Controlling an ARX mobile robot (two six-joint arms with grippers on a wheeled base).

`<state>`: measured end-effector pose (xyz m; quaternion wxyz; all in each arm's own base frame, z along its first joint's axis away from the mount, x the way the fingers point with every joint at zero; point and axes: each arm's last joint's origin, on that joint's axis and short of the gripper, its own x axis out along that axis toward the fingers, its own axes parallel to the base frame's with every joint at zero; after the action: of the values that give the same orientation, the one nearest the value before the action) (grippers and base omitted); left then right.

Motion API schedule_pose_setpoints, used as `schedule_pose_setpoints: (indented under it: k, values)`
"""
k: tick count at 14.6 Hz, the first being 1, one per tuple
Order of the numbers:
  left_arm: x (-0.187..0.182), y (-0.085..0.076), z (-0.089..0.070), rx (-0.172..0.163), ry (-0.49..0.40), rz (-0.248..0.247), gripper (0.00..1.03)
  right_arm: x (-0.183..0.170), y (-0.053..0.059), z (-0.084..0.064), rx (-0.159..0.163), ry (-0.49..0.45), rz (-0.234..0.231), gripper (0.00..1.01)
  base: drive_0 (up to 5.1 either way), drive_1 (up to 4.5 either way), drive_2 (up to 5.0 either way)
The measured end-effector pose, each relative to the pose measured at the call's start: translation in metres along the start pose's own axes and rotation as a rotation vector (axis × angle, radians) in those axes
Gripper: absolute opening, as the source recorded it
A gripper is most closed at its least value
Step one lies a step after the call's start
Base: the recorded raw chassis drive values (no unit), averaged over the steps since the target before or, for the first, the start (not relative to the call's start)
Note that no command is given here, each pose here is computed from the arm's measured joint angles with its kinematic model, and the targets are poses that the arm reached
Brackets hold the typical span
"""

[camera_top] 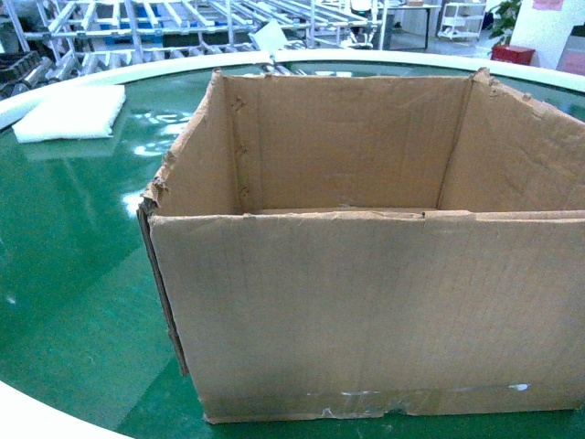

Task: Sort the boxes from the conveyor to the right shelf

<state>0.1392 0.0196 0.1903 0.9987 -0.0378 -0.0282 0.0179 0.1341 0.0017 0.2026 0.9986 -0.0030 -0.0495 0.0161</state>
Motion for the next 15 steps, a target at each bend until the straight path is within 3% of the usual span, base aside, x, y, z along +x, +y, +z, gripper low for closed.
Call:
schedule_pose_setpoints:
  k: [1, 2, 4, 5, 8, 10, 12, 13, 15]
  values:
    - [0.018, -0.003, 0.023, 0.004, -0.046, -0.025, 0.98, 0.015, 0.001, 0.018, -0.01, -0.038, 0.01, 0.98, 0.0, 0.0, 0.0]
    - [0.038, -0.009, 0.04, -0.001, -0.039, -0.059, 0.98, 0.031, 0.005, 0.029, -0.02, -0.014, 0.036, 0.98, 0.0, 0.0, 0.0]
    - [0.058, -0.018, 0.057, -0.028, 0.008, -0.079, 0.98, 0.055, 0.015, 0.04, -0.041, 0.058, 0.091, 0.98, 0.0, 0.0, 0.0]
    - [0.072, -0.024, 0.071, -0.054, 0.03, -0.08, 0.98, 0.071, 0.024, 0.047, -0.07, 0.112, 0.142, 0.98, 0.0, 0.0, 0.0]
    - [0.112, -0.047, 0.104, -0.098, 0.094, -0.149, 0.98, 0.123, 0.048, 0.073, -0.147, 0.224, 0.224, 0.98, 0.0, 0.0, 0.0]
    - [0.135, -0.057, 0.105, -0.139, 0.225, -0.186, 0.98, 0.157, 0.053, 0.075, -0.173, 0.316, 0.22, 0.98, 0.0, 0.0, 0.0]
    - [0.164, -0.064, 0.1, -0.175, 0.351, -0.185, 0.98, 0.189, 0.058, 0.067, -0.192, 0.421, 0.216, 0.98, 0.0, 0.0, 0.0]
    - [0.178, -0.069, 0.094, -0.191, 0.418, -0.231, 0.98, 0.202, 0.061, 0.057, -0.199, 0.474, 0.207, 0.98, 0.0, 0.0, 0.0]
    - [0.181, -0.079, 0.081, -0.187, 0.507, -0.272, 0.98, 0.206, 0.061, 0.048, -0.203, 0.517, 0.197, 0.98, 0.0, 0.0, 0.0]
